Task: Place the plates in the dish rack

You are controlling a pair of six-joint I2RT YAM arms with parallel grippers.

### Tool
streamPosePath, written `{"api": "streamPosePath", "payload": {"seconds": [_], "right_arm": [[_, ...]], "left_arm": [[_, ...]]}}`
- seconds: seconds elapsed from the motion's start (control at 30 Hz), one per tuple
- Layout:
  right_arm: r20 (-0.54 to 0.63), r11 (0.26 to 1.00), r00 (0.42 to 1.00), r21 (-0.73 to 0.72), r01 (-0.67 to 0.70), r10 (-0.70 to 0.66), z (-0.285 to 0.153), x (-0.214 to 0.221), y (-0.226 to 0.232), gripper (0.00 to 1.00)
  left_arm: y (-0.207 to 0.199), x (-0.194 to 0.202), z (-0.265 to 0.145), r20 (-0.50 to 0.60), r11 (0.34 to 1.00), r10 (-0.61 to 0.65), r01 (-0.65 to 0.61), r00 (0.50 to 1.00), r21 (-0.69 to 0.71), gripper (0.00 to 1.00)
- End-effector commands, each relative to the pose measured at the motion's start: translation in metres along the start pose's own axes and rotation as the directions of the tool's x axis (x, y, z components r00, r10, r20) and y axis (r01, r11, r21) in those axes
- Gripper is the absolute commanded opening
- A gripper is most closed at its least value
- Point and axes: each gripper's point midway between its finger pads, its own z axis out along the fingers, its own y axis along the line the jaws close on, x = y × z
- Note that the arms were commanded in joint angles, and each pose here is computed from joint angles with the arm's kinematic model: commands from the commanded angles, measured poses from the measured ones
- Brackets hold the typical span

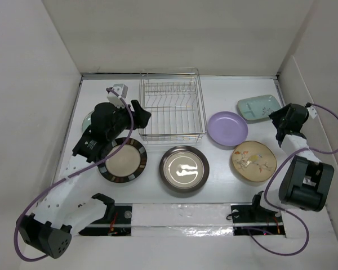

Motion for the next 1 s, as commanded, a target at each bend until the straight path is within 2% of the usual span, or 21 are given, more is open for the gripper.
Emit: {"api": "streamPosePath", "payload": {"seconds": [0.0,0.03,0.07,0.1,0.13,0.2,0.23,0.27,0.3,0.33,0.4,0.43,0.47,0.5,0.53,0.63,0.87,0.97], "right_arm": [[0.038,0.995,0.997,-0.065,-0.070,0.072,0.015,-0.024,0.019,0.55],[0.020,0.996,0.997,-0.063,-0.071,0.072,0.019,-0.020,0.018,0.37],[0.002,0.996,0.997,-0.038,-0.078,0.078,0.027,-0.016,0.009,0.28],[0.001,0.996,0.996,-0.018,-0.090,0.090,0.031,-0.016,0.002,0.17],[-0.024,0.993,0.993,0.000,-0.116,0.116,0.038,-0.008,-0.008,0.00],[-0.034,0.991,0.990,0.010,-0.135,0.135,0.045,-0.003,-0.011,0.00],[-0.042,0.989,0.989,0.018,-0.144,0.145,0.048,-0.001,-0.012,0.00],[-0.048,0.988,0.987,0.025,-0.151,0.152,0.051,0.001,-0.013,0.00],[-0.042,0.987,0.987,0.046,-0.156,0.158,0.054,0.000,-0.016,0.04],[-0.054,0.985,0.985,0.061,-0.161,0.164,0.059,0.002,-0.017,0.15],[-0.066,0.981,0.981,0.073,-0.179,0.184,0.063,0.004,-0.017,0.31],[-0.070,0.980,0.979,0.066,-0.186,0.190,0.068,0.003,-0.015,0.45],[-0.076,0.979,0.977,0.061,-0.195,0.200,0.071,0.004,-0.013,0.50],[-0.112,0.978,0.972,0.036,-0.205,0.208,0.073,0.009,-0.007,0.50],[-0.125,0.977,0.969,0.031,-0.209,0.211,0.077,0.011,-0.004,0.51],[-0.165,0.973,0.959,0.051,-0.225,0.231,0.091,0.020,-0.006,0.51],[-0.208,0.962,0.940,0.086,-0.259,0.272,0.108,0.036,-0.008,0.50],[-0.191,0.962,0.944,0.099,-0.253,0.268,0.105,0.038,-0.006,0.49]], "left_arm": [[-0.006,-0.010,-0.006,0.043,0.999,0.028,-0.029,0.999,0.034,0.58],[-0.010,-0.010,-0.008,0.046,0.998,0.030,-0.033,0.998,0.055,0.58],[-0.012,-0.010,-0.009,0.048,0.997,0.031,-0.034,0.998,0.065,0.57],[-0.012,-0.008,-0.009,0.047,0.997,0.030,-0.033,0.998,0.073,0.51],[-0.017,-0.010,-0.012,0.061,0.995,0.026,-0.032,0.998,0.097,0.47],[-0.017,-0.008,-0.013,0.063,0.994,0.025,-0.032,0.998,0.105,0.38],[-0.019,-0.009,-0.014,0.067,0.993,0.024,-0.032,0.997,0.111,0.22],[-0.022,-0.009,-0.016,0.069,0.992,0.026,-0.034,0.997,0.118,0.16],[-0.024,-0.009,-0.017,0.069,0.992,0.028,-0.037,0.997,0.121,0.05],[-0.021,-0.011,-0.019,0.080,0.994,0.029,-0.037,0.996,0.103,0.01],[-0.021,-0.012,-0.021,0.088,0.995,0.032,-0.040,0.996,0.094,0.00],[-0.021,-0.013,-0.022,0.089,0.995,0.030,-0.039,0.996,0.093,0.00],[-0.022,-0.014,-0.022,0.093,0.995,0.029,-0.038,0.995,0.096,0.00],[-0.023,-0.013,-0.023,0.092,0.994,0.027,-0.037,0.995,0.102,0.02],[-0.025,-0.013,-0.023,0.094,0.993,0.025,-0.035,0.995,0.113,0.13],[-0.029,-0.014,-0.026,0.099,0.990,0.024,-0.038,0.995,0.137,0.23],[-0.035,-0.012,-0.028,0.096,0.986,0.032,-0.047,0.995,0.157,0.27],[-0.034,-0.012,-0.027,0.093,0.987,0.032,-0.046,0.995,0.151,0.28]]}}
